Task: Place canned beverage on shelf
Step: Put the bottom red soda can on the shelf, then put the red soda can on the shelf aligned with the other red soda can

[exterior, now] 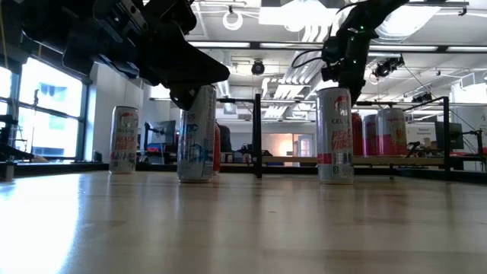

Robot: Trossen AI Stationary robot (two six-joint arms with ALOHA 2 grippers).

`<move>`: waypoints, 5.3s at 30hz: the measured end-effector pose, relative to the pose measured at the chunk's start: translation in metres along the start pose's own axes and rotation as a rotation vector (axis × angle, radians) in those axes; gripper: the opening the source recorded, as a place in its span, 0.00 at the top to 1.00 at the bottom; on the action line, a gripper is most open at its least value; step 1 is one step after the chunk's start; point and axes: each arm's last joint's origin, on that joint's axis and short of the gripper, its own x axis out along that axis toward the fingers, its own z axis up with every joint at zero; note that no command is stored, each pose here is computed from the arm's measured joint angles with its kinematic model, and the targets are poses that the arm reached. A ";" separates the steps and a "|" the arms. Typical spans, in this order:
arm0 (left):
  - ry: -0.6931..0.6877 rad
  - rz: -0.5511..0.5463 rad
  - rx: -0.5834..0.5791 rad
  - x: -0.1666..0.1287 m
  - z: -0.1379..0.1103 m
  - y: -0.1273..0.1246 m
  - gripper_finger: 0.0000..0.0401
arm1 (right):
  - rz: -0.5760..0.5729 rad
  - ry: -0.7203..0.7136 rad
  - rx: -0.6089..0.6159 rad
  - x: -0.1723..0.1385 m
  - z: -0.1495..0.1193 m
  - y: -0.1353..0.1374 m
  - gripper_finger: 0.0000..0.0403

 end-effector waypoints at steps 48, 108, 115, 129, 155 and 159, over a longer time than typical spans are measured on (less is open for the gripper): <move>0.018 -0.007 -0.001 0.000 -0.002 -0.001 1.00 | -0.168 0.215 -0.140 0.001 0.010 0.008 1.00; 0.026 -0.007 -0.020 0.000 -0.003 -0.001 1.00 | -0.086 0.117 0.710 -0.004 0.007 -0.013 1.00; 0.027 -0.009 -0.021 0.000 -0.003 -0.002 1.00 | -0.126 0.035 0.602 -0.038 0.020 -0.012 1.00; 0.019 0.000 -0.004 -0.015 0.016 -0.003 1.00 | -0.031 0.079 -0.128 -0.032 0.042 0.063 1.00; 0.538 0.635 -0.244 -0.119 0.200 0.138 0.94 | -0.048 -0.821 -0.093 -0.080 -0.066 0.179 1.00; 0.583 0.683 -0.347 -0.102 0.205 0.170 0.81 | -0.062 -0.825 -0.114 -0.076 -0.071 0.187 1.00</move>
